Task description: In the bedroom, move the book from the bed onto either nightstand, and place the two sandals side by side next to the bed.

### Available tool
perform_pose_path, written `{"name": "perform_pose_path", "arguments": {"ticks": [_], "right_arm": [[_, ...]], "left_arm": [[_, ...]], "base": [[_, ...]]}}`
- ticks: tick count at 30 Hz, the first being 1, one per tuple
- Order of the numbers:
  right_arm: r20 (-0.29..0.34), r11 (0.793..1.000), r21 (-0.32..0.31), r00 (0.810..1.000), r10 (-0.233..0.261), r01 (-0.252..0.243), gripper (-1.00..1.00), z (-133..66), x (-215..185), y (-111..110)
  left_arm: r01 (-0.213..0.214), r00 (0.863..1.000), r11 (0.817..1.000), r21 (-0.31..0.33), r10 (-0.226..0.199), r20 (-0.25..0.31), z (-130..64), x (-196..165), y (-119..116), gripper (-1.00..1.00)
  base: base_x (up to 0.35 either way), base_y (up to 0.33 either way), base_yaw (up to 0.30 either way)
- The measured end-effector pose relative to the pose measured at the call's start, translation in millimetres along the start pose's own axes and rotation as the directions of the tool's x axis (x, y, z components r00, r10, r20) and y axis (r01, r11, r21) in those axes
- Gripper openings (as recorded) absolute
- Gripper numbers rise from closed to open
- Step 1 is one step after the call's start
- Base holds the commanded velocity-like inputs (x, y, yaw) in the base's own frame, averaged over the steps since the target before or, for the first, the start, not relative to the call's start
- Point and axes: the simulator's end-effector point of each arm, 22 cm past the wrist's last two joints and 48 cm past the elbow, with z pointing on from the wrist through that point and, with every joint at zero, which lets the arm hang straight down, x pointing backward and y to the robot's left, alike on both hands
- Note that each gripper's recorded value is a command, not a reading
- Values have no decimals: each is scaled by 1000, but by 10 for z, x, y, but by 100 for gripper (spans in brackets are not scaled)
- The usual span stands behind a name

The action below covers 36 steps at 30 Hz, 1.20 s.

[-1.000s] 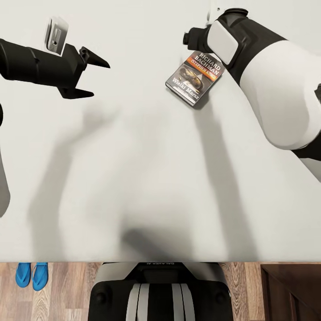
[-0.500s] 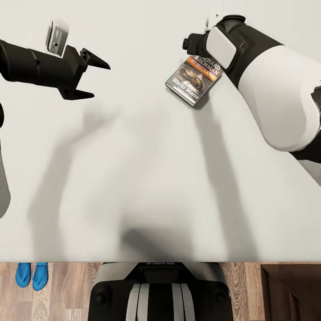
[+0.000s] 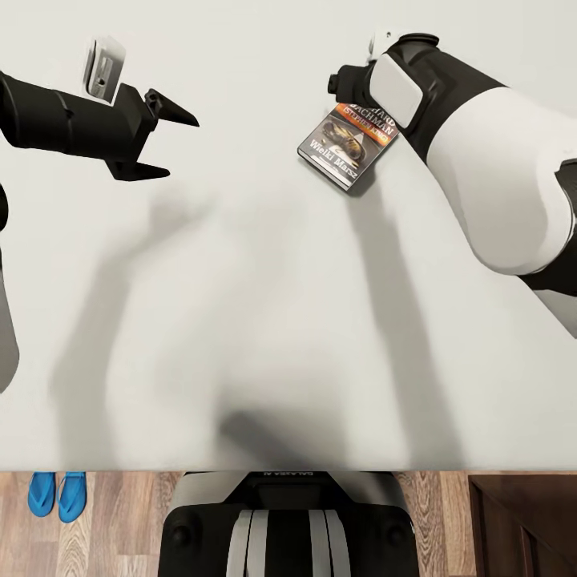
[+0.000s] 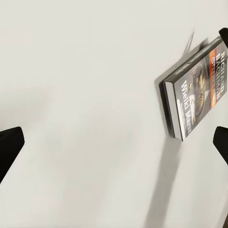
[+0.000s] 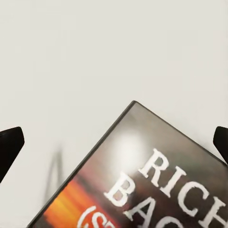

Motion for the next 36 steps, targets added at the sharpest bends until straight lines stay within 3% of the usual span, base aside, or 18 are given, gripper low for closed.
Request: {"name": "perform_pose_path", "arguments": {"ticks": [14, 36], "right_arm": [[-7, 999, 11, 999, -31, 31, 100, 18, 87, -27], [-13, 1000, 3, 1000, -3, 3, 100, 29, 126, -16]], "left_arm": [[-1, 1000, 1000, 0, 1, 0, -1, 2, 1, 100], [3, 1000, 1000, -4, -3, -5, 17, 23, 32, 100]], "base": [[0, 0, 0], [-59, -13, 0]]}}
